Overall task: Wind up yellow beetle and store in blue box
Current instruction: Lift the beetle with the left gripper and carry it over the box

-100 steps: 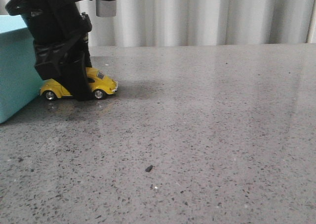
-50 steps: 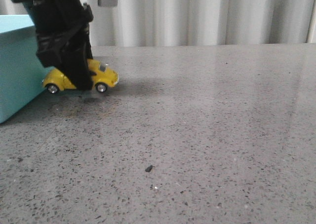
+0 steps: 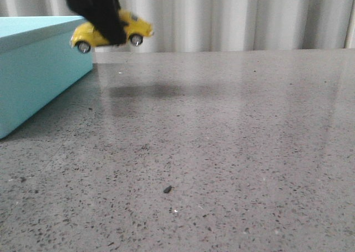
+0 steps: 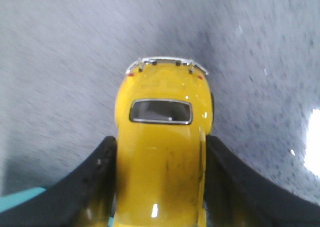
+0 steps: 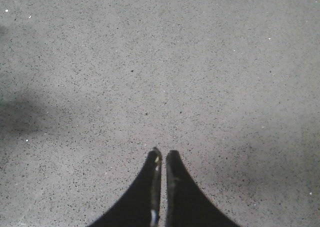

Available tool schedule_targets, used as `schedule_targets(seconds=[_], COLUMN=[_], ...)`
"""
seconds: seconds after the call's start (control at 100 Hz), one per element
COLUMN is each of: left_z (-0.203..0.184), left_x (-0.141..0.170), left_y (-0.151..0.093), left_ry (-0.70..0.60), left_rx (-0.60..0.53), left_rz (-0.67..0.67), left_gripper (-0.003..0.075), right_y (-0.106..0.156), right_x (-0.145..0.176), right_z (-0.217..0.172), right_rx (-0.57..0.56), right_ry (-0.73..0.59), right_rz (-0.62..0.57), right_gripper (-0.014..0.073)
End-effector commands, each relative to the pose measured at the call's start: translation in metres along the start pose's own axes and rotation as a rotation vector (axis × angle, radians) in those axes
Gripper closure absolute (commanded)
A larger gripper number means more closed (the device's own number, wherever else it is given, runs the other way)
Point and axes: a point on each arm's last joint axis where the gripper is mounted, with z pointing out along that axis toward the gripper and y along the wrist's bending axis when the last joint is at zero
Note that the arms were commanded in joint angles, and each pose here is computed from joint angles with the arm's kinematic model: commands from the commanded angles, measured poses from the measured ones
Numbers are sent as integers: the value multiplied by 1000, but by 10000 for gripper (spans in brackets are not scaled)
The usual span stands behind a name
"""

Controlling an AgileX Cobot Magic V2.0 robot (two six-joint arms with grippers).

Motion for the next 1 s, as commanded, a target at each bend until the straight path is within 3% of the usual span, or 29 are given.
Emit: schedule_targets(seconds=[0.0,0.26,0.54,0.66,0.88,0.99], left_z=[-43,-95,-135,-145,-162,-167], left_x=[-20,-35,-12,7,49,66], left_y=[8,19,32,37,57,64], left_ry=[-124,-164,-18,19,45,45], left_rx=[-94,-157,-319,-324,-390,-412], left_rz=[-11,-24,-126,-226,-558,-663], left_gripper=[650,650,651,652,652,652], right_y=[2,2,2,2,2,2], right_x=[-3,-3,-3,-3,-3,-3], right_z=[-16,-16,-16,-16,-16,-16], right_rx=[-1,-1,-1,-1,-1,-1], right_ry=[-66,-66,-66,-66,-66,-66], right_rz=[-11,-11,-11,-11,-11,-11], right_gripper=[656,656,656,656,656,656])
